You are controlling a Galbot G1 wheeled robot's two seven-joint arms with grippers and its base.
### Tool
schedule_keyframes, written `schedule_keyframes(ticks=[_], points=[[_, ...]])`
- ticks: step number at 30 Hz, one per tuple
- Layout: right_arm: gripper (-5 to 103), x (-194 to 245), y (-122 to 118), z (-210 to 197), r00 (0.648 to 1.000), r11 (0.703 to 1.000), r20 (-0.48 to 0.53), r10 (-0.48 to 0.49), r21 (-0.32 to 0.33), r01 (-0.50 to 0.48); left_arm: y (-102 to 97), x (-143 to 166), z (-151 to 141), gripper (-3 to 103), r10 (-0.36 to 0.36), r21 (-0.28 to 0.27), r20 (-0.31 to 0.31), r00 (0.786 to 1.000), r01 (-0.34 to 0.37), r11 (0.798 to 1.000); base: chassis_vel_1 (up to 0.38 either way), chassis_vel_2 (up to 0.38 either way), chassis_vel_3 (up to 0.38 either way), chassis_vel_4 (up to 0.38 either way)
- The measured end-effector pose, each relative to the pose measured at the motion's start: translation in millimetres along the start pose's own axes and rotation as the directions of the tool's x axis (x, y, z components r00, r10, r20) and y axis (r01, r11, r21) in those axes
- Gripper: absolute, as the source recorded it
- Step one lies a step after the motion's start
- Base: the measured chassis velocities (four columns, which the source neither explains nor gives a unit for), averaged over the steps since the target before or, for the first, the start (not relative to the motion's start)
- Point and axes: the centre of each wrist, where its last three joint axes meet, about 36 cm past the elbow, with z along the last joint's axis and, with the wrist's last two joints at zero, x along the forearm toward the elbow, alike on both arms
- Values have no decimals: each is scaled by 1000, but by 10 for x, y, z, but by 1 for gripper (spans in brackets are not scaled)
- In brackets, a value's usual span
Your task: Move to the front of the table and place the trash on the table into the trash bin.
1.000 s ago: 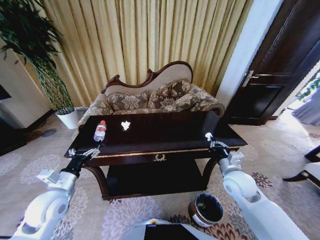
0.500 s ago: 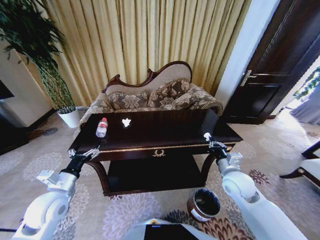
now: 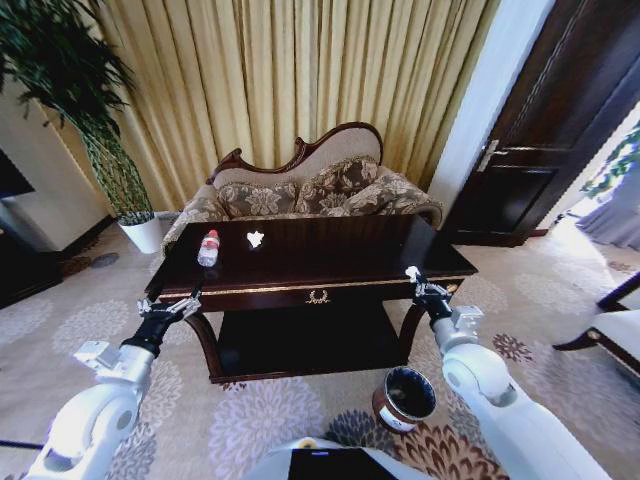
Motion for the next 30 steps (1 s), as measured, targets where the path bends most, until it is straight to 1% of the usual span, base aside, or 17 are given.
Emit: schedule_keyframes(ticks=[16, 23, 27, 29, 30], points=[[0, 39, 26, 5, 1000, 1000, 3, -1, 1, 1, -30, 33, -3, 100, 1, -2, 3, 1000, -1, 1000, 80, -87, -74, 85], [0, 34, 38, 74, 1000, 1000, 6, 11, 8, -11, -34, 35, 2, 100, 1, -1, 6, 1000, -1, 1000, 92, -83, -81, 101], [0, 30, 38, 163, 1000, 1000, -15, 21, 9, -21, -35, 35, 0, 100, 2, -1, 8, 1000, -2, 1000, 16, -27, -22, 21], [0, 21, 11, 358, 998, 999, -60, 36, 25, -35, -32, 42, 2, 100, 1, 1, 12, 1000, -1, 1000, 0, 0, 0, 0], [0, 21, 11, 358, 998, 999, -60, 36, 25, -35, -32, 42, 2, 100, 1, 1, 12, 1000, -1, 1000, 0, 0, 0, 0]])
